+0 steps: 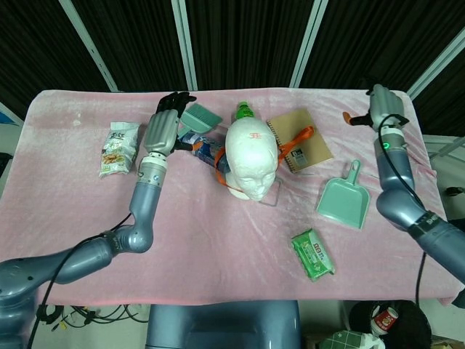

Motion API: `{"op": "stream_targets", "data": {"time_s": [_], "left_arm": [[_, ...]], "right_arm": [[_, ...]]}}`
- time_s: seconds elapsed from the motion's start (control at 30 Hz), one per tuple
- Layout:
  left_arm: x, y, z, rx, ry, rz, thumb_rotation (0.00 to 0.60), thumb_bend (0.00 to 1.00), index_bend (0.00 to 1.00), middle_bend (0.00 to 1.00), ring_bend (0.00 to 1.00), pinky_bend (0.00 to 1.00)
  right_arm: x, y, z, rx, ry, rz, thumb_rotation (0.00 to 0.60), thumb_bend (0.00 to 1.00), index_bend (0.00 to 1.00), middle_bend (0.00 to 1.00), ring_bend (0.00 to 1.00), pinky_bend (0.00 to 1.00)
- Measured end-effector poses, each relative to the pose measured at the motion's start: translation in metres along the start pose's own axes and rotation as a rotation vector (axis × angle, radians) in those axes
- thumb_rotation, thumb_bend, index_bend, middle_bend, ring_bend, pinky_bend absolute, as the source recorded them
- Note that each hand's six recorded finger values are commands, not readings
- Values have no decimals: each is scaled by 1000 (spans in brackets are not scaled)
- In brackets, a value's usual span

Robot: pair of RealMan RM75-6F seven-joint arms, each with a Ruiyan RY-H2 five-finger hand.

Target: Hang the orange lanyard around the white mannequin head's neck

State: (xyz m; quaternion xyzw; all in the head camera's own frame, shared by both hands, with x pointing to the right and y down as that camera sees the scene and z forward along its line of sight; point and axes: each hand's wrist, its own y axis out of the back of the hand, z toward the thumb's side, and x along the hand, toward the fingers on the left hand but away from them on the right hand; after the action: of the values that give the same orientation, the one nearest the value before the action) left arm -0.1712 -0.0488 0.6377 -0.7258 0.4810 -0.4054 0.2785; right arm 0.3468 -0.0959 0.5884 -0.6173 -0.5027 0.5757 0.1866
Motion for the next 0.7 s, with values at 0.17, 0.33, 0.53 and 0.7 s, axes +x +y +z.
{"op": "stream_targets", "data": {"time_s": [0.17, 0.33, 0.53, 0.7], "left_arm": [[-34, 34, -9, 23, -29, -33, 600, 76, 211, 123, 0, 0], [-75, 76, -36, 146, -16, -23, 600, 82, 217, 123, 0, 0], [-125, 104, -59, 278, 18, -28, 600, 84, 217, 123, 0, 0], [-181, 119, -84, 290, 105, -66, 600, 85, 218, 123, 0, 0]], "right_arm": [[30, 4, -45, 154, -31, 12, 600, 390, 164, 259, 378, 329], [62, -5, -79, 306, -50, 29, 600, 414, 164, 351, 455, 423], [98, -16, -101, 421, -52, 16, 600, 520, 209, 582, 654, 604], [133, -36, -109, 469, -37, 35, 600, 659, 251, 805, 847, 767]]}}
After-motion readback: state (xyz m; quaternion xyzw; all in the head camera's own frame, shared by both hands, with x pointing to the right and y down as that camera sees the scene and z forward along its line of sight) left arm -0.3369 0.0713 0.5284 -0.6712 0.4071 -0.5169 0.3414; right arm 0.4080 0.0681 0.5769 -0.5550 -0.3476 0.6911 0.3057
